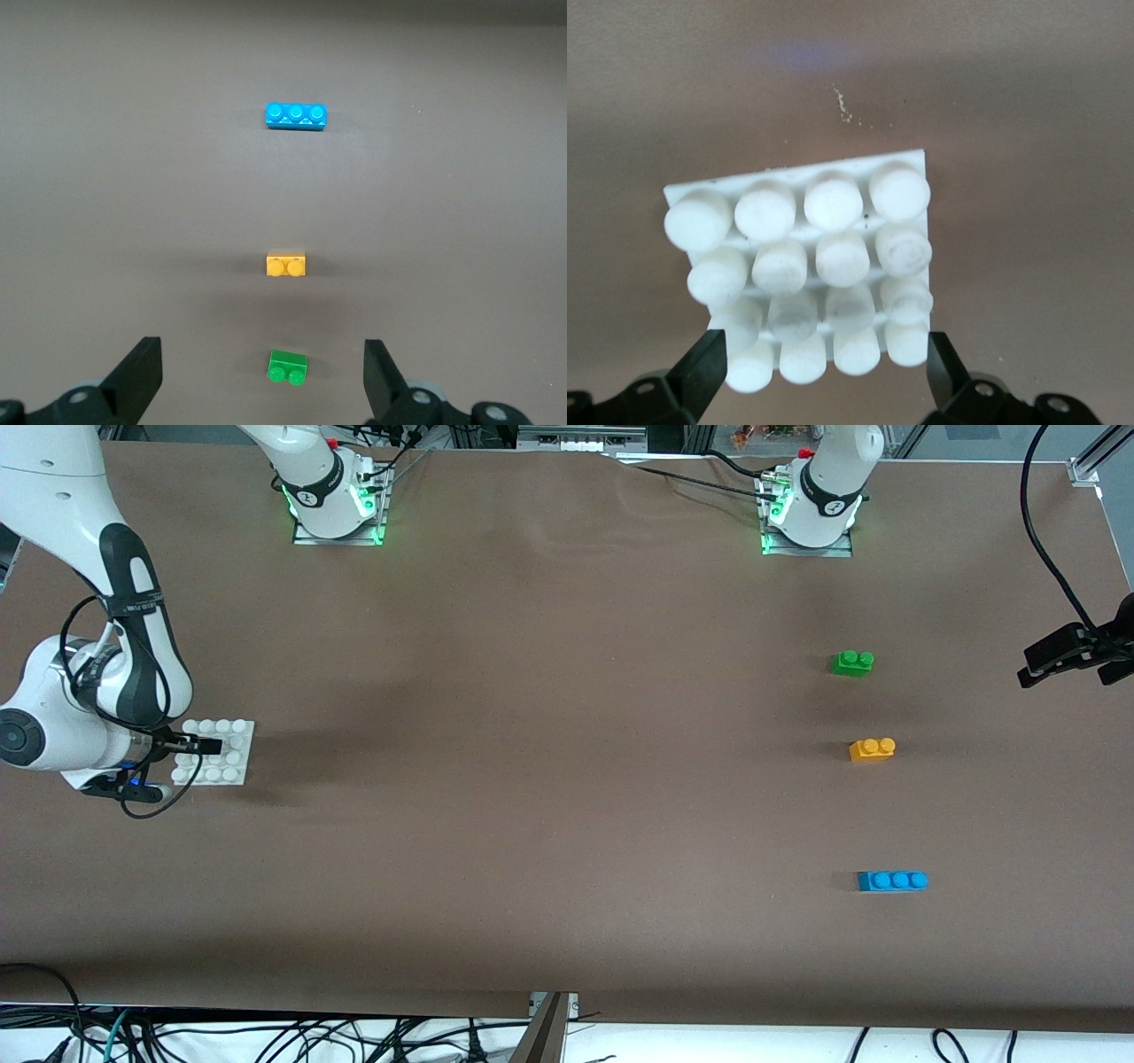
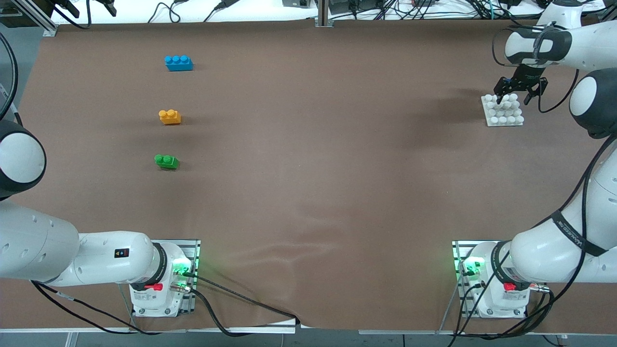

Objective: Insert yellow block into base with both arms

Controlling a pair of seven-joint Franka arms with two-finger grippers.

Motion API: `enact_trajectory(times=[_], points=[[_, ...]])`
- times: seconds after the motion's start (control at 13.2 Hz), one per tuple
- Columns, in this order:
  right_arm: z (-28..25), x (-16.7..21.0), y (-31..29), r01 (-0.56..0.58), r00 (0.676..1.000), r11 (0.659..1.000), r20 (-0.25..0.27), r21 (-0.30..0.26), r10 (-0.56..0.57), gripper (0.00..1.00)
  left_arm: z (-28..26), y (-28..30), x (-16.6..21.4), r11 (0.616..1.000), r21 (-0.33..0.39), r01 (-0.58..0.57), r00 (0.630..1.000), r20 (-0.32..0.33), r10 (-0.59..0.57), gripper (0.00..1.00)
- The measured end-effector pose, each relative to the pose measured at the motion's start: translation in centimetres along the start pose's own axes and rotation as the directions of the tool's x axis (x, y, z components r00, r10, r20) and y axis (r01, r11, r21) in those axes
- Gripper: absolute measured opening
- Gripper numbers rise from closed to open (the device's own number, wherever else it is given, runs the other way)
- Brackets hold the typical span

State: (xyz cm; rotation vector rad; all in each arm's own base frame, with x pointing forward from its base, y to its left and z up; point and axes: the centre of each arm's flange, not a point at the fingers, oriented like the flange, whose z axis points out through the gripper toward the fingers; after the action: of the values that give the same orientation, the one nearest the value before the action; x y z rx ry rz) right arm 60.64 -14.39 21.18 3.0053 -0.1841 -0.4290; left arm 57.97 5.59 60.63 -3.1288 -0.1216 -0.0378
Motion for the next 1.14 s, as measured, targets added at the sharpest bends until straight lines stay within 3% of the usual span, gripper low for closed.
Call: enact_trajectory(times=[0.68,1.14], points=[[1.1,0.3,1.0,0.001,1.0,1.0,-0.009,-0.003,-0.001,1.0,-0.1,0.6,0.0,1.0,-0.001,-0.011,1.0,-0.001,0.011,1.0],[2.3,0.3,0.9,0.026,1.0,1.0,0.01,-0.005,-0.026,1.0,0.5,1.9,-0.5,0.999,-0.004,-0.034,0.998,0.049,0.034,1.0]])
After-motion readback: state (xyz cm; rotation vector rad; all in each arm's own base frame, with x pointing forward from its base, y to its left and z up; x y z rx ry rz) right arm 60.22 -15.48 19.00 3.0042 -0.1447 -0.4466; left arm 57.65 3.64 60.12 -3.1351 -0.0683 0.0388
